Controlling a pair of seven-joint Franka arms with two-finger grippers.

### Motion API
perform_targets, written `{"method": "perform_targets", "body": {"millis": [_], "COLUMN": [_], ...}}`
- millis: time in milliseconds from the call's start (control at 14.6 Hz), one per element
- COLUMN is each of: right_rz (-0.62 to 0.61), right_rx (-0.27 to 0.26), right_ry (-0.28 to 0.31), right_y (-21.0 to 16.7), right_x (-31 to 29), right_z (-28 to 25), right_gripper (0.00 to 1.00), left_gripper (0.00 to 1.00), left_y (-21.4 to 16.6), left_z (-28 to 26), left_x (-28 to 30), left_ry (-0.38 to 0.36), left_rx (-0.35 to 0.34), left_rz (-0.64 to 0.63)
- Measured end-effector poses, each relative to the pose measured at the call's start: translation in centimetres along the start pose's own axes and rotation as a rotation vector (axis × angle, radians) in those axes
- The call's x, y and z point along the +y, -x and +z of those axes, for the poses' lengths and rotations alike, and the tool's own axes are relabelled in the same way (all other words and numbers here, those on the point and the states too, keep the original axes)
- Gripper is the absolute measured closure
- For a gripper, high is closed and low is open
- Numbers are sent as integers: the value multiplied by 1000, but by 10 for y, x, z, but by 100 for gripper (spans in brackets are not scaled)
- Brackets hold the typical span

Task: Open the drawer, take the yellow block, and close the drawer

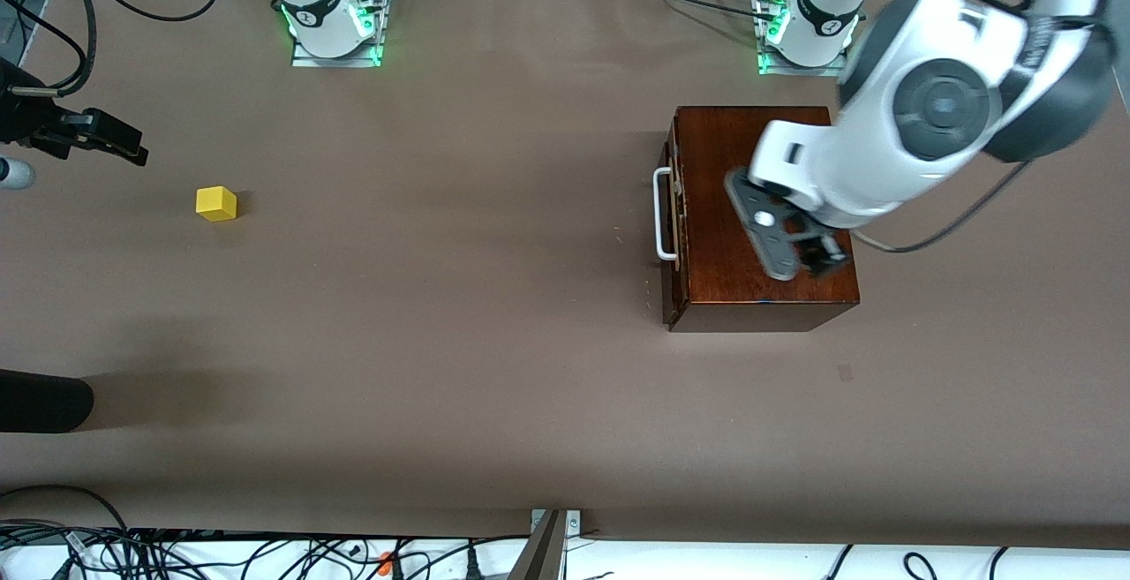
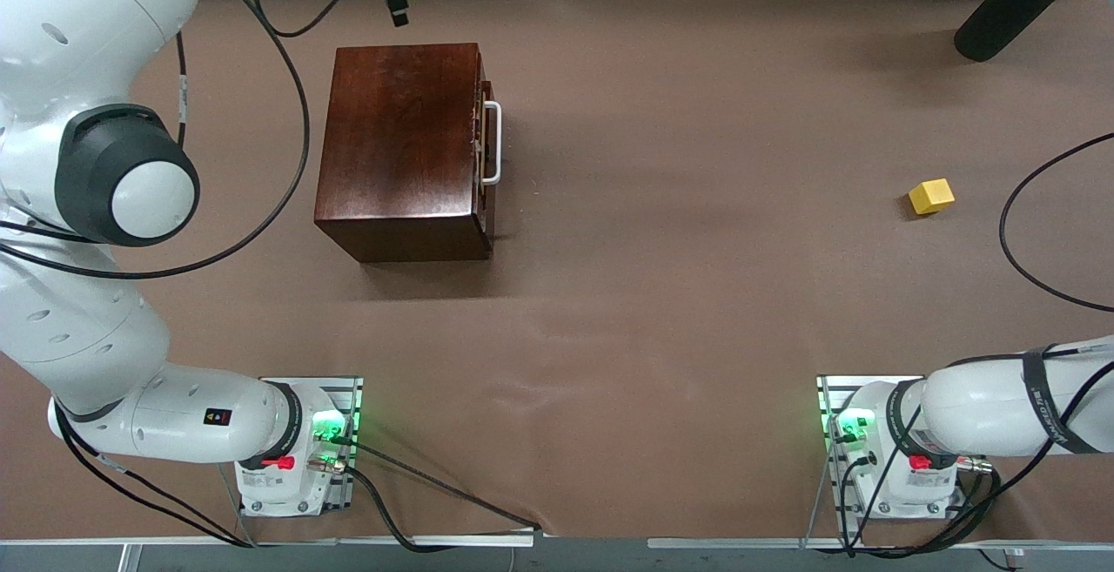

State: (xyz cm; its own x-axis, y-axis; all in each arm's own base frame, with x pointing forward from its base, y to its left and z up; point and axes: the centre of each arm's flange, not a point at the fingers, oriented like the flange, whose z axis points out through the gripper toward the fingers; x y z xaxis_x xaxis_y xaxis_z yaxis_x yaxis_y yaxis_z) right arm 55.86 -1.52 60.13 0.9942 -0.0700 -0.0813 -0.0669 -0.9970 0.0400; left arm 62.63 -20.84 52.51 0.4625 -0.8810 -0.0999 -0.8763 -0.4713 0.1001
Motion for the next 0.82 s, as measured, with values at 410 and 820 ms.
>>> {"method": "perform_targets", "body": {"millis": [410,820], "right_rz": [0,0], "right_rx": [0,-1], "right_ry": [0,0], "right_y": [0,0], "right_x": [0,0], "right_z": [0,0], "right_gripper": [0,0], "left_gripper": [0,0], "left_y": [102,182], "left_z": [-14,-31], "left_x": [-37,-28], "left_ry": [-15,-31], "left_rx": [40,72], "left_rz": [-431,-914]}}
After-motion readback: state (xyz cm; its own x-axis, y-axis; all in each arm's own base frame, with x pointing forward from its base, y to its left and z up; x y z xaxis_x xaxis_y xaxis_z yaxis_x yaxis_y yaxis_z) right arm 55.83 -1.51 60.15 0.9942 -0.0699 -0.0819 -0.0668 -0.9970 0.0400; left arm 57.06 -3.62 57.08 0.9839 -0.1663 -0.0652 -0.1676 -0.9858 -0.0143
